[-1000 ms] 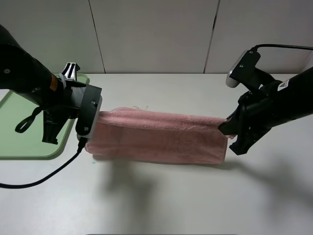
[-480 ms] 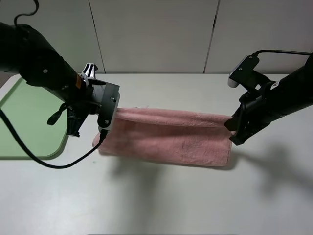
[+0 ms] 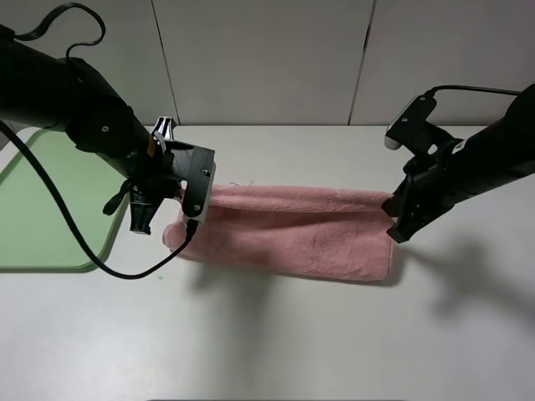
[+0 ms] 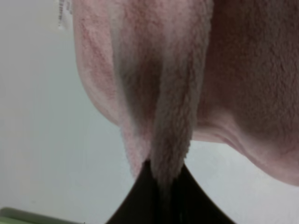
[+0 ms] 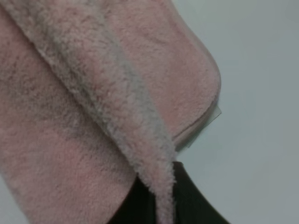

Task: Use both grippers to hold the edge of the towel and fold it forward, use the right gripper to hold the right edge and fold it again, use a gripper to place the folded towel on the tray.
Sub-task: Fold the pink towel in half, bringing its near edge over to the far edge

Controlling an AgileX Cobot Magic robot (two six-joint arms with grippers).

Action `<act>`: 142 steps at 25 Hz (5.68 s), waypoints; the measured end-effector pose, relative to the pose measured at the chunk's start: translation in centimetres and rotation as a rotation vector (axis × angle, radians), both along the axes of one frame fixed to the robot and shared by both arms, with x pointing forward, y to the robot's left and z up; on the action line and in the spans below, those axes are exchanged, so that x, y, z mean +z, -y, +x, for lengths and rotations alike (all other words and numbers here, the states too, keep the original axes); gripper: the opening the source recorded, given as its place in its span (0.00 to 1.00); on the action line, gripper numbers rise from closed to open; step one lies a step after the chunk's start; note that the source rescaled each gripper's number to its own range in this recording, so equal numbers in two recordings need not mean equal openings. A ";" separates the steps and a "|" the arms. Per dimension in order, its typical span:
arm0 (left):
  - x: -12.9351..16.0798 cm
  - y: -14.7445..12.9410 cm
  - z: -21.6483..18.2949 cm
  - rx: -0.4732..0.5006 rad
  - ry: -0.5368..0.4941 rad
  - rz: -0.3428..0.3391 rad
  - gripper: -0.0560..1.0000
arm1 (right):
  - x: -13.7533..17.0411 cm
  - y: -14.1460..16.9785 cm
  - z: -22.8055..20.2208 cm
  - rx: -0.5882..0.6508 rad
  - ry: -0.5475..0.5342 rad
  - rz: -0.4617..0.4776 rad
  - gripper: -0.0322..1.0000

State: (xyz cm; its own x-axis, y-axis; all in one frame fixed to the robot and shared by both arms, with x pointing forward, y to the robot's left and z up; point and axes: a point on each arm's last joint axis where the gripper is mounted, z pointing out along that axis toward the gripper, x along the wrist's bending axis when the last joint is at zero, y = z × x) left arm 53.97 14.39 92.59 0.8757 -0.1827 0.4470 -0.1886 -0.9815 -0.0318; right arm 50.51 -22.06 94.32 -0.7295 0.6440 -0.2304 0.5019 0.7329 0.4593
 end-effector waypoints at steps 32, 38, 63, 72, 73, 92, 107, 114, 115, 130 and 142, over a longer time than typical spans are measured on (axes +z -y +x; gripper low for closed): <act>0.1 -0.2 0.4 0.014 0.020 -0.021 0.99 | 0.4 0.2 1.2 -0.052 0.125 0.010 1.00; 0.1 -0.2 0.4 0.062 0.017 -0.046 1.00 | 0.4 0.2 1.2 -0.064 0.123 0.020 1.00; -0.1 -0.1 0.0 0.212 -0.036 -0.130 1.00 | 0.5 0.2 1.4 -0.071 0.146 0.020 1.00; 4.1 -2.2 -2.2 0.634 -0.072 -0.190 1.00 | 0.6 0.2 1.4 -0.083 0.144 0.030 1.00; 4.6 -2.4 -2.4 0.682 -0.070 -0.206 1.00 | 0.6 0.2 1.4 -0.084 0.144 0.031 1.00; 17.1 -8.3 -12.2 1.131 0.057 -0.608 1.00 | 0.7 0.3 1.6 -0.109 0.161 0.042 1.00; 14.3 -14.3 -23.0 1.147 0.126 -0.843 1.00 | 0.8 0.3 1.7 -0.117 0.184 0.044 1.00; 12.8 -15.9 -25.9 1.136 0.168 -0.960 1.00 | 0.8 0.3 1.8 -0.117 0.185 0.044 1.00; 12.9 -16.1 -26.2 1.129 0.177 -0.980 1.00 | 0.8 0.3 1.8 -0.117 0.185 0.044 1.00; 11.6 -16.0 -27.5 1.133 0.056 -0.946 1.00 | 0.8 0.3 1.8 -0.118 0.185 0.044 1.00; 11.7 -16.7 -29.7 1.167 0.169 -1.083 1.00 | 0.8 0.3 1.8 -0.119 0.190 0.044 1.00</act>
